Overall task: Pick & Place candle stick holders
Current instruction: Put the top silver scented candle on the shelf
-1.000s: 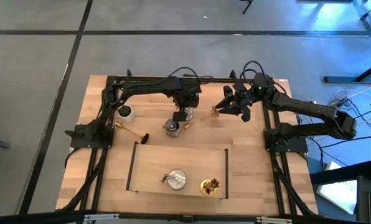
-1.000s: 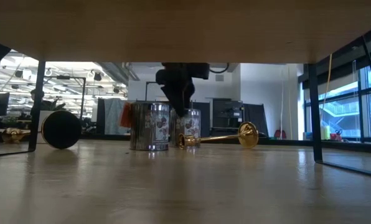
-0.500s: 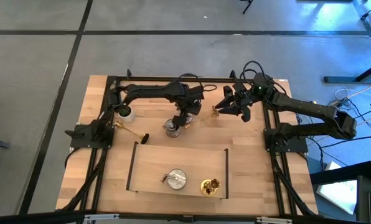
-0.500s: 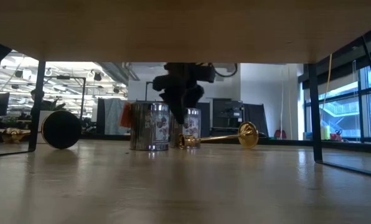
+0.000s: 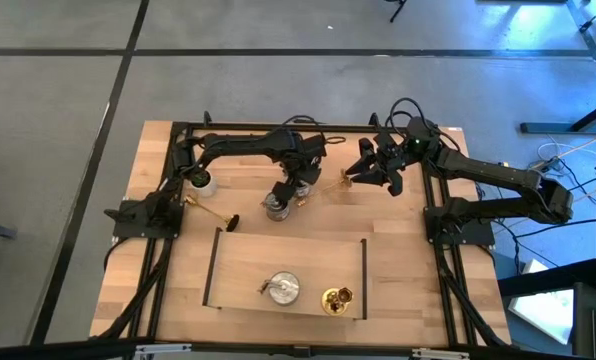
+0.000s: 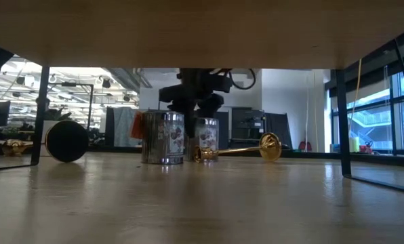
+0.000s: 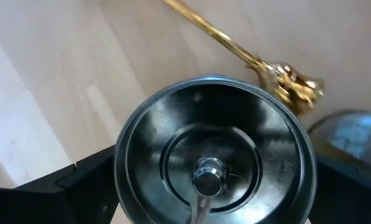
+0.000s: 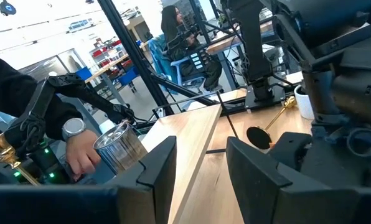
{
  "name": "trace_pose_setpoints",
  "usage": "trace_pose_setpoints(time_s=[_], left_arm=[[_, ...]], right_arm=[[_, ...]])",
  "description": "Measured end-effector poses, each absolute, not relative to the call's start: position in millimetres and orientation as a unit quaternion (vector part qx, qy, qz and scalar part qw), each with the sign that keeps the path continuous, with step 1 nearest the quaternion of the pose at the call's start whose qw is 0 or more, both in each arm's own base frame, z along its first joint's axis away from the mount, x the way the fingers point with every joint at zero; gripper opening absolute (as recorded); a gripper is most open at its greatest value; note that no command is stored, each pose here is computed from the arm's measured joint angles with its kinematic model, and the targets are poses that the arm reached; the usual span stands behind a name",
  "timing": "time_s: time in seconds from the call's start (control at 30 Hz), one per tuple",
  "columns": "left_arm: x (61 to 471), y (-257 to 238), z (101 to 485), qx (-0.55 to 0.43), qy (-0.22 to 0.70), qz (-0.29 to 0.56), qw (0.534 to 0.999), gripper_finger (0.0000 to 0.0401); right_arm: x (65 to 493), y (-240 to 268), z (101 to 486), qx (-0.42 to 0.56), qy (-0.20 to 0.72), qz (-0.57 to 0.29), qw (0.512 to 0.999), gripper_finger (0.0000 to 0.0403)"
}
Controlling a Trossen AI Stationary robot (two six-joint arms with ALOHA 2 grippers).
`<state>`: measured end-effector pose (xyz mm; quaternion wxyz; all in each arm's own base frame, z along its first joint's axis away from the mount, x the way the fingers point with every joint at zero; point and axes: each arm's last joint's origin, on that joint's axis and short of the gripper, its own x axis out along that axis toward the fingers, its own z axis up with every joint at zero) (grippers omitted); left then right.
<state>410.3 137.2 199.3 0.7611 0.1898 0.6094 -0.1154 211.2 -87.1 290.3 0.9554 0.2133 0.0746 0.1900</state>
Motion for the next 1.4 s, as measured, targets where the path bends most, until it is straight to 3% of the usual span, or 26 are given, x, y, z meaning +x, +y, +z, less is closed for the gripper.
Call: trace_pose_setpoints(time_s=[0.33, 0.77, 1.07, 1.4], left_arm=[[412.8, 135.2, 199.8, 0.106, 0.608, -0.058, 0.785, 0.0400], [416.0, 127.9, 200.2, 0.092, 0.606, -0.044, 0.789, 0.0400], [417.9, 133.5, 201.8, 0.099, 0.609, 0.049, 0.785, 0.0400], [417.1, 134.3, 201.8, 0.094, 0.614, 0.076, 0.780, 0.0400]], right_arm=[[211.2, -87.1, 289.9, 0.216, 0.076, 0.190, 0.955, 0.0144], [211.2, -87.1, 289.9, 0.216, 0.076, 0.190, 0.955, 0.0144], [211.2, -87.1, 289.9, 0.216, 0.077, 0.191, 0.955, 0.0144], [211.1, -86.9, 289.6, 0.217, 0.078, 0.193, 0.954, 0.0144]])
